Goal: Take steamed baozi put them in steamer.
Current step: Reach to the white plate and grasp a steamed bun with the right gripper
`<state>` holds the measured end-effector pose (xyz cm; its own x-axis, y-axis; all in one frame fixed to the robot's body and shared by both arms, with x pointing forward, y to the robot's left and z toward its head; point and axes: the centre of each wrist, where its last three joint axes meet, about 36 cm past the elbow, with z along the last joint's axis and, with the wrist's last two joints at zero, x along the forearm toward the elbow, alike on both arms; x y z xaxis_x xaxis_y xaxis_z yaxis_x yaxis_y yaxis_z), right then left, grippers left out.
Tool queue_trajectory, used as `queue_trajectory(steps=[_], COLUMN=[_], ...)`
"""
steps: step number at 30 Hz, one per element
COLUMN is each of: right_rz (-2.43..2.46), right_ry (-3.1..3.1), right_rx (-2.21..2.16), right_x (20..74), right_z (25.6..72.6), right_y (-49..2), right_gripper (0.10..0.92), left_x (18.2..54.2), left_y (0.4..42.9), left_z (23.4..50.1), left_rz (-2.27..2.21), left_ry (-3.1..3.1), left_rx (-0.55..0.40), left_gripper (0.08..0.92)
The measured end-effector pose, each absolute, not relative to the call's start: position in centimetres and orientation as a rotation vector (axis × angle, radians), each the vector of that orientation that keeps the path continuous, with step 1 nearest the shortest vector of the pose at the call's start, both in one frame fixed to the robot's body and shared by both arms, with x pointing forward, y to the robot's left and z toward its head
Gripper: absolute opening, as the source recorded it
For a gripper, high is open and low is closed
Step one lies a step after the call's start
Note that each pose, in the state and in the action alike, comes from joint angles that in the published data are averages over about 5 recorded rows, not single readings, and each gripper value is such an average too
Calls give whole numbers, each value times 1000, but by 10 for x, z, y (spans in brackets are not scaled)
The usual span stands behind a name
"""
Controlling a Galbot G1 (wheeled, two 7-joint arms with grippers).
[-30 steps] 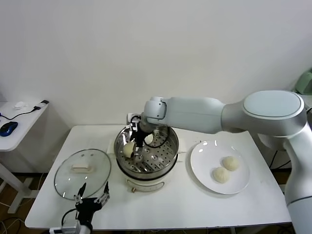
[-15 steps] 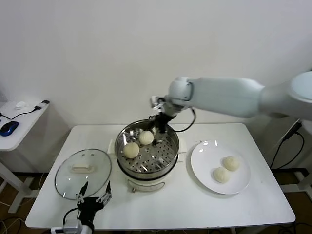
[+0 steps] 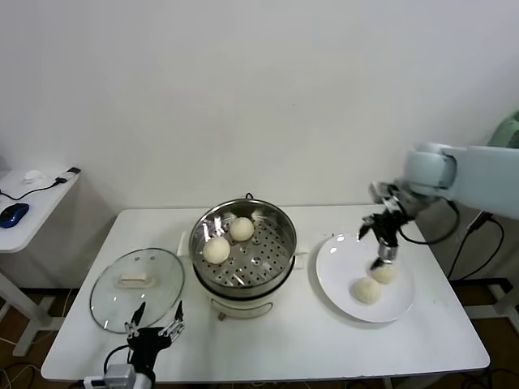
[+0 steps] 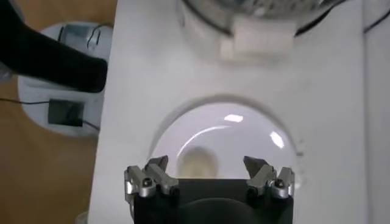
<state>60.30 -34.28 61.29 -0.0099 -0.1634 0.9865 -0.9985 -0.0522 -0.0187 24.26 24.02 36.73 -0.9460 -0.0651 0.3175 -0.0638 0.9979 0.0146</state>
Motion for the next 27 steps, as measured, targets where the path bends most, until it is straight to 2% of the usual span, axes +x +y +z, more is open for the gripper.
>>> queue_trajectory(steps=[7,14,27], right_rz=[1181,1192,1192], right_ry=[-1295,-1292,-1281], right_rx=[1296,1248,1246], right_x=[595,602,610], right_z=[559,517,471], right_y=[-366,-365,-347], right_gripper=[823,823,823], left_x=[242,240,238], left_y=[239,241,241], left_z=[367,365,362], left_rz=[-3,-9,-9], left_ry=[-2814,-2806,-2799], left_rx=[101,111,116], left_gripper=[823,823,823])
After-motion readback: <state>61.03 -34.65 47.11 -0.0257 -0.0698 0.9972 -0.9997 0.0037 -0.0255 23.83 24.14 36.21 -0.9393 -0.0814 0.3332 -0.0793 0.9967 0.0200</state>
